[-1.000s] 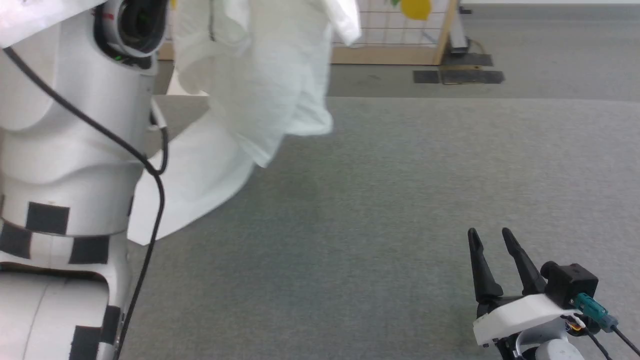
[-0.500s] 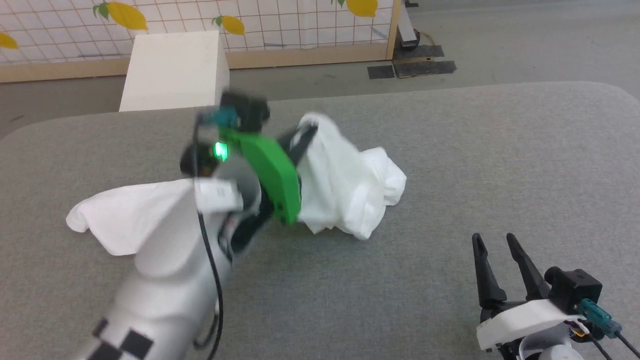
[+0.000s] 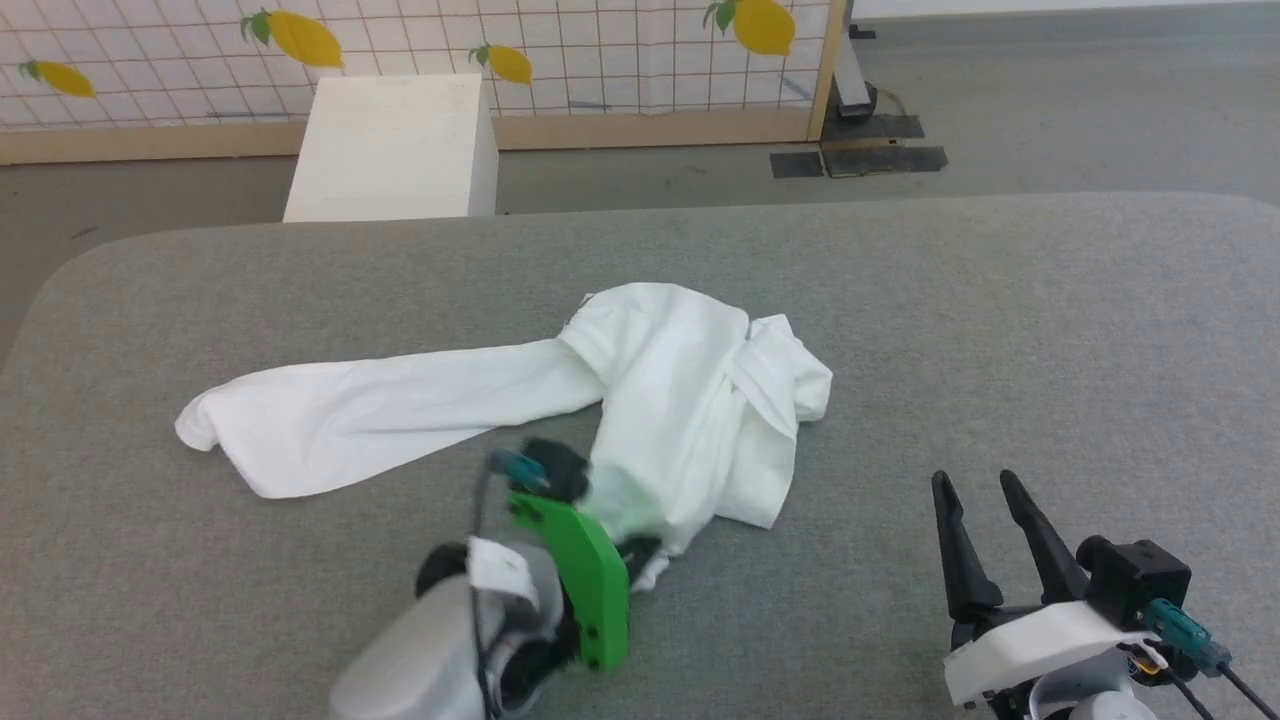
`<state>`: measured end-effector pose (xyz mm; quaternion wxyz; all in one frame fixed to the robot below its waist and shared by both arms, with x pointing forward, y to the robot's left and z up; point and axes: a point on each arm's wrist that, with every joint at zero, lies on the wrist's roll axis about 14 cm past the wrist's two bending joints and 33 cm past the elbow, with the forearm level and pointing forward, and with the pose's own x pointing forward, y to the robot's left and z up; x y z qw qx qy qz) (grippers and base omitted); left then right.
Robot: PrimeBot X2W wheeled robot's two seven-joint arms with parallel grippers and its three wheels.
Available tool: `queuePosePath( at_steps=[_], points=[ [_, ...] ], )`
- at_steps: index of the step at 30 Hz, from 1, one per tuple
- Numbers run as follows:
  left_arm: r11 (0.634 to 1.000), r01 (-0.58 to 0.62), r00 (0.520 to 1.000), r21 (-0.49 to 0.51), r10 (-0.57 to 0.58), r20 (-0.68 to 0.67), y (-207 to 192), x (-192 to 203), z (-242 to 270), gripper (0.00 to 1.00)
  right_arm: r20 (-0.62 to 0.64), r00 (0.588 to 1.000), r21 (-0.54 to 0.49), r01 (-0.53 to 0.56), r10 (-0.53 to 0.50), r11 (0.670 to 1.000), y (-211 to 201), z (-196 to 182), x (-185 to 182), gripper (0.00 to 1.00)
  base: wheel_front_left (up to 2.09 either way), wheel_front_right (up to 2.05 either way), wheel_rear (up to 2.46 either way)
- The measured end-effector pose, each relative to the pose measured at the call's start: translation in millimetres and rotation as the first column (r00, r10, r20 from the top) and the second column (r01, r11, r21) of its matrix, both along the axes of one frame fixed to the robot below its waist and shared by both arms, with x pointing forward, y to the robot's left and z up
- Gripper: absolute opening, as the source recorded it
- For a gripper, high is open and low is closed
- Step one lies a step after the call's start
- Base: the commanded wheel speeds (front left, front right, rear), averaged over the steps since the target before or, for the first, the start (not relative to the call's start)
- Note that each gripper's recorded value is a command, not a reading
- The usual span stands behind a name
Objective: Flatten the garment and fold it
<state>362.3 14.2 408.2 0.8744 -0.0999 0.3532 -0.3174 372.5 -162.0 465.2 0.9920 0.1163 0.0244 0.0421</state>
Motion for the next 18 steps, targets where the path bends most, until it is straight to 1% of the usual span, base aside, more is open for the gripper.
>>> queuePosePath(
  at_steps=[1,3,6,7,9,10,11,12,15,17,18],
  points=[
    [0.998,-0.051,0.999,-0.038,0.051,0.013,4.5,8.6,9.6,1.0,0.003,1.0,0.0,-0.002,0.002,1.0,0.7,0.9,0.3,1.0,0.0,0.0,0.0],
    [0.987,-0.126,0.99,-0.099,0.131,0.046,15.2,24.2,29.7,1.0,0.006,1.0,0.001,-0.005,0.005,1.0,1.6,2.1,0.6,1.0,0.0,0.0,0.0],
    [0.951,-0.222,0.961,-0.216,0.25,0.114,34.9,47.4,69.6,1.0,0.005,1.0,0.001,-0.009,0.009,1.0,3.1,1.7,-0.9,1.0,0.0,0.0,0.0],
    [0.936,-0.25,0.944,-0.25,0.292,0.151,43.8,55.5,85.4,1.0,0.003,1.0,0.001,-0.011,0.011,1.0,3.6,1.0,-1.9,1.0,0.0,0.0,0.0],
    [0.904,-0.302,0.893,-0.301,0.379,0.241,66.1,70.2,115.6,1.0,0.004,1.0,0.001,-0.014,0.014,1.0,4.7,1.4,-2.4,1.0,0.0,0.0,0.0],
    [0.889,-0.331,0.852,-0.315,0.425,0.305,81.7,77.1,131.4,1.0,0.006,1.0,0.001,-0.017,0.017,1.0,5.7,2.1,-2.1,1.0,0.0,0.0,0.0],
    [0.877,-0.361,0.798,-0.317,0.466,0.382,99.6,82.5,146.1,1.0,0.008,1.0,0.001,-0.021,0.021,1.0,6.9,2.8,-2.0,1.0,0.0,0.0,0.0],
    [0.863,-0.385,0.752,-0.327,0.499,0.431,113.3,85.5,156.9,1.0,0.009,1.0,0.001,-0.023,0.023,1.0,7.7,3.1,-2.0,1.0,0.0,0.0,0.0],
    [0.82,-0.433,0.578,-0.374,0.571,0.583,151.0,85.1,189.6,1.0,0.015,0.999,0.001,-0.033,0.033,0.999,10.7,5.0,-0.9,1.0,0.0,0.0,0.0],
    [0.805,-0.454,0.495,-0.382,0.584,0.643,166.1,78.6,196.6,1.0,0.011,0.999,-0.004,-0.04,0.04,0.999,13.1,3.8,1.0,1.0,0.0,0.0,0.0],
    [0.799,-0.471,0.472,-0.373,0.585,0.659,172.8,74.4,194.2,1.0,0.001,0.999,-0.008,-0.05,0.05,0.999,15.8,2.1,2.8,1.0,0.0,0.0,0.0]
  ],
)
